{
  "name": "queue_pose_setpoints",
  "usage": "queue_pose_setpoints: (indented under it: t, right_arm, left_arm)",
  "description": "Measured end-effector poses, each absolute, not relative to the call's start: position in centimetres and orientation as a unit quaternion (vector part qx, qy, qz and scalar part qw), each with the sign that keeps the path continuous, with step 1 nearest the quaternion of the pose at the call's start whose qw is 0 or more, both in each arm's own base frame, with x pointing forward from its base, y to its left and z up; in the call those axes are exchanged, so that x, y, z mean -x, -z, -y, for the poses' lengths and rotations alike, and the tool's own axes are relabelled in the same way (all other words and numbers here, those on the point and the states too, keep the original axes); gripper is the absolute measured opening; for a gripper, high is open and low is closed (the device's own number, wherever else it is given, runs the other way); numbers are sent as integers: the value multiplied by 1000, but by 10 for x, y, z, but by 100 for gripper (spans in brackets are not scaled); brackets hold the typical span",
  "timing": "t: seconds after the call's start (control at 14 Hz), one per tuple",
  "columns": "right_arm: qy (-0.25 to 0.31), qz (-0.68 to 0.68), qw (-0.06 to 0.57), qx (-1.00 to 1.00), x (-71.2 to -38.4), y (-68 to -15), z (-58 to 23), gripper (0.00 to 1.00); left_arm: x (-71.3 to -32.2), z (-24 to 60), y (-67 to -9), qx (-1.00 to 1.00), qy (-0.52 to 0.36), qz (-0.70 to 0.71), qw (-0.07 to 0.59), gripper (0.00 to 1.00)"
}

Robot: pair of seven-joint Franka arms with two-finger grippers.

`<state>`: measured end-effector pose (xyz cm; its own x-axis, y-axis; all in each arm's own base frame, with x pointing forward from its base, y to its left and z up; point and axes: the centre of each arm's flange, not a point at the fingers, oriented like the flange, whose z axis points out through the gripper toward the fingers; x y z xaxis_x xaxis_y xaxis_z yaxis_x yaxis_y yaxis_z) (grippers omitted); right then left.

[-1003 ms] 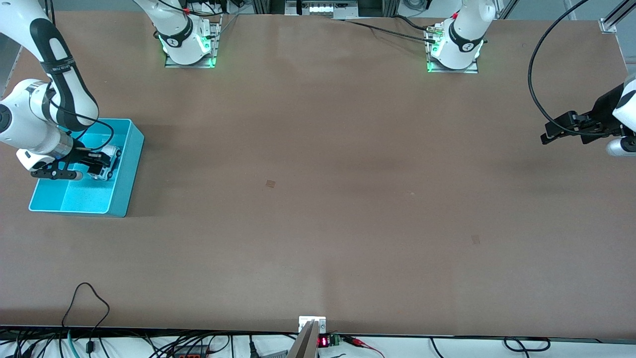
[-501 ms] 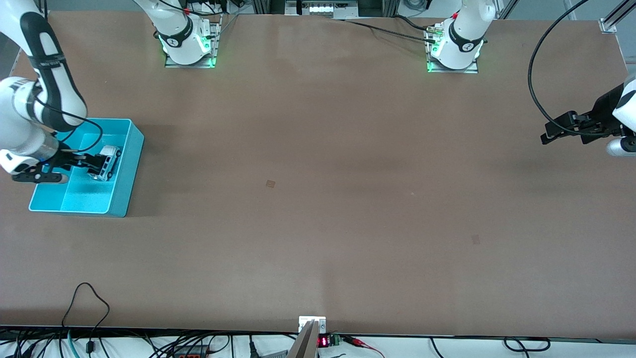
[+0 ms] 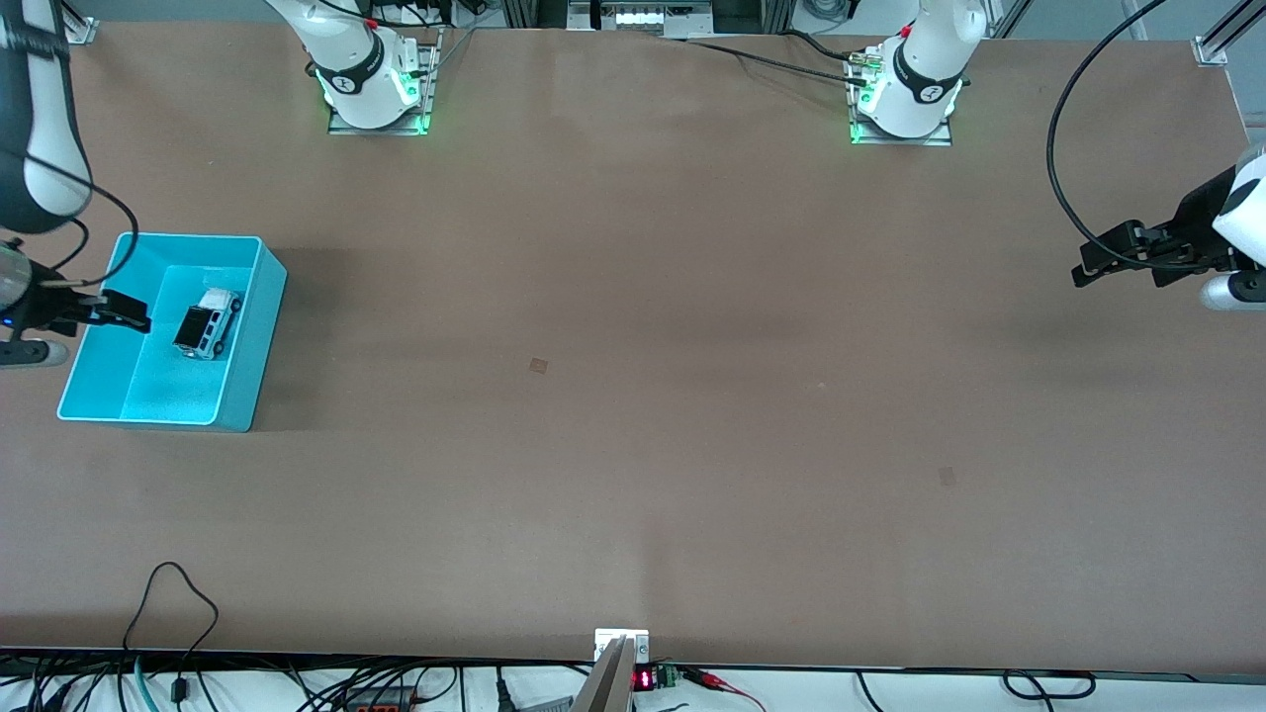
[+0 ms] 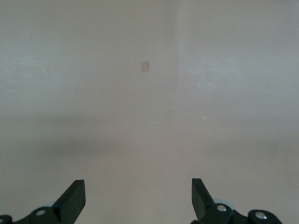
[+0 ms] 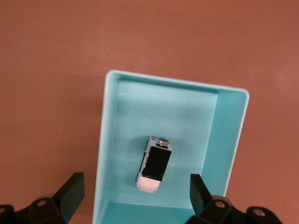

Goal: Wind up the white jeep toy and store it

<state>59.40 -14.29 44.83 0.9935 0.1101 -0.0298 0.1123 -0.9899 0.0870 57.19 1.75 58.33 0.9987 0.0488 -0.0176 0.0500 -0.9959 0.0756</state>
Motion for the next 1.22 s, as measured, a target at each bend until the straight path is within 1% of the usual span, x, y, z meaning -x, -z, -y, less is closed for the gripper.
queue_pose_setpoints:
  t: [0.21,0.5,0.79,1.22]
  right_arm:
    - [2,-70,48,-996,-599,-500,122,100]
    - [-28,-97,47,-994,-603,-543,83,100]
    - [-12,-67,11,-998,-595,-570,54,100]
    - [2,-72,11,-997,-588,-586,15,100]
  left_arm:
    - [-572,-17,-583,-999,8,-24,38,100]
    - [-572,-17,-584,-999,7,-24,38,100]
    - [-571,-17,-584,-999,7,-24,38,100]
    - [-571,-20,-584,-999,7,-27,38,100]
